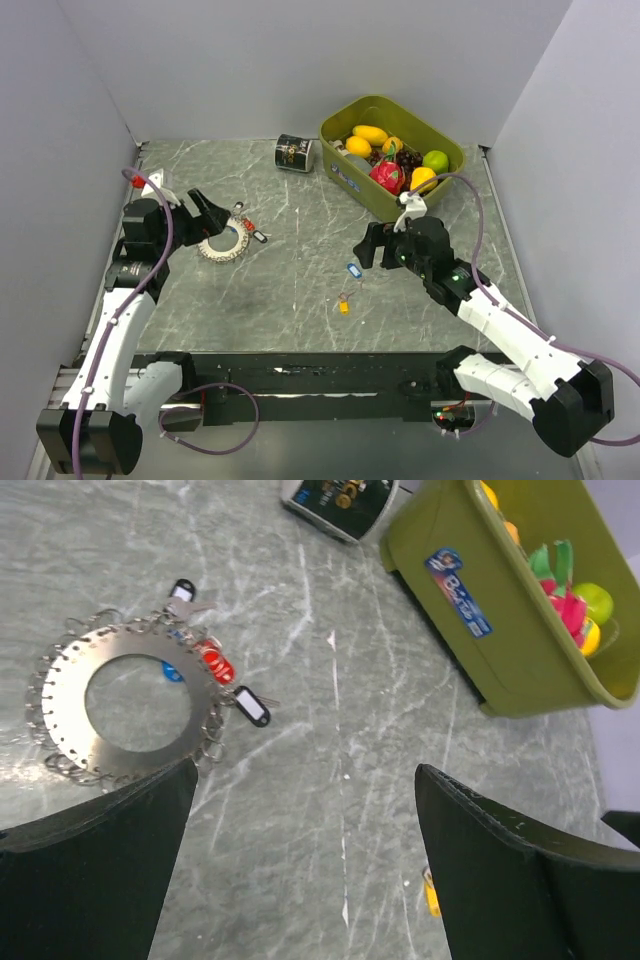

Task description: Put the keys on the keyring

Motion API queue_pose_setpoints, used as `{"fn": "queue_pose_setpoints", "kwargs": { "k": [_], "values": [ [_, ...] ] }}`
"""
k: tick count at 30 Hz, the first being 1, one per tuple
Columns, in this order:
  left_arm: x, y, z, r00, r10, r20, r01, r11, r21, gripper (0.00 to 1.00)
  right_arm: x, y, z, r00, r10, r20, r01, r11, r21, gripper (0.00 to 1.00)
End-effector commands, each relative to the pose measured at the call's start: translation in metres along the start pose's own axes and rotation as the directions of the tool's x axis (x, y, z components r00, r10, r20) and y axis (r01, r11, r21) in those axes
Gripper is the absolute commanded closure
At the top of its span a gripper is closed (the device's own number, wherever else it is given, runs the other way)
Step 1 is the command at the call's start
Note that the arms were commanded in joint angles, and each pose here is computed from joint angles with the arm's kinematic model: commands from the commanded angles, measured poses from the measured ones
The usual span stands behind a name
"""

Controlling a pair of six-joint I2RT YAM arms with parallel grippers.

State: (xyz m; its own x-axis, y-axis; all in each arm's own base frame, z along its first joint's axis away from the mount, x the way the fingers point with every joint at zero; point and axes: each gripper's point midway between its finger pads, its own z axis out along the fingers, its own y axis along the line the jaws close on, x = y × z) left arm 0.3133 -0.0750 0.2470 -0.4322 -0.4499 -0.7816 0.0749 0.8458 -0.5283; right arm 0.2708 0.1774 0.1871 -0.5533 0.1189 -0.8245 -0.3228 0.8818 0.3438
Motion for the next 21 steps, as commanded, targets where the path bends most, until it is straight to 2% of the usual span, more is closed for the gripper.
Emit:
{"fn": "queue_pose_setpoints", "kwargs": {
  "k": [1, 6, 10, 13, 16, 21],
  "values": [
    [-0.003, 0.018, 0.006, 1.000, -0.006, 0.018, 0.008, 0.995, -0.097, 0.04, -0.025, 0.017, -0.001, 0.998, -0.019, 0.057, 0.021, 0.999, -0.037, 0.00],
    [0.016, 0.045, 0.025, 0.996, -0.036, -0.086, 0.017, 0.976, -0.215, 0.04, -0.021, 0.022, 0.003, 0.999, -0.018, 0.037, 0.020, 0.998, -0.055, 0.00],
    [0.044, 0.065, 0.055, 0.966, -0.088, -0.244, 0.017, 0.960, -0.279, 0.02, -0.018, 0.025, 0.004, 1.000, -0.020, 0.019, 0.021, 0.998, -0.065, 0.00],
    [0.058, 0.081, 0.074, 0.939, -0.128, -0.320, 0.013, 0.941, -0.338, 0.02, -0.013, 0.026, 0.005, 1.000, -0.019, 0.008, 0.020, 0.997, -0.072, 0.00],
    [0.069, 0.089, 0.092, 0.915, -0.164, -0.369, 0.021, 0.932, -0.362, 0.03, -0.007, 0.025, 0.006, 1.000, -0.014, -0.008, 0.014, 0.997, -0.073, 0.00],
    [0.074, 0.093, 0.124, 0.903, -0.174, -0.392, 0.003, 0.916, -0.400, 0.03, 0.001, 0.026, 0.007, 1.000, -0.002, -0.023, 0.000, 0.997, -0.083, 0.00]
  ]
}}
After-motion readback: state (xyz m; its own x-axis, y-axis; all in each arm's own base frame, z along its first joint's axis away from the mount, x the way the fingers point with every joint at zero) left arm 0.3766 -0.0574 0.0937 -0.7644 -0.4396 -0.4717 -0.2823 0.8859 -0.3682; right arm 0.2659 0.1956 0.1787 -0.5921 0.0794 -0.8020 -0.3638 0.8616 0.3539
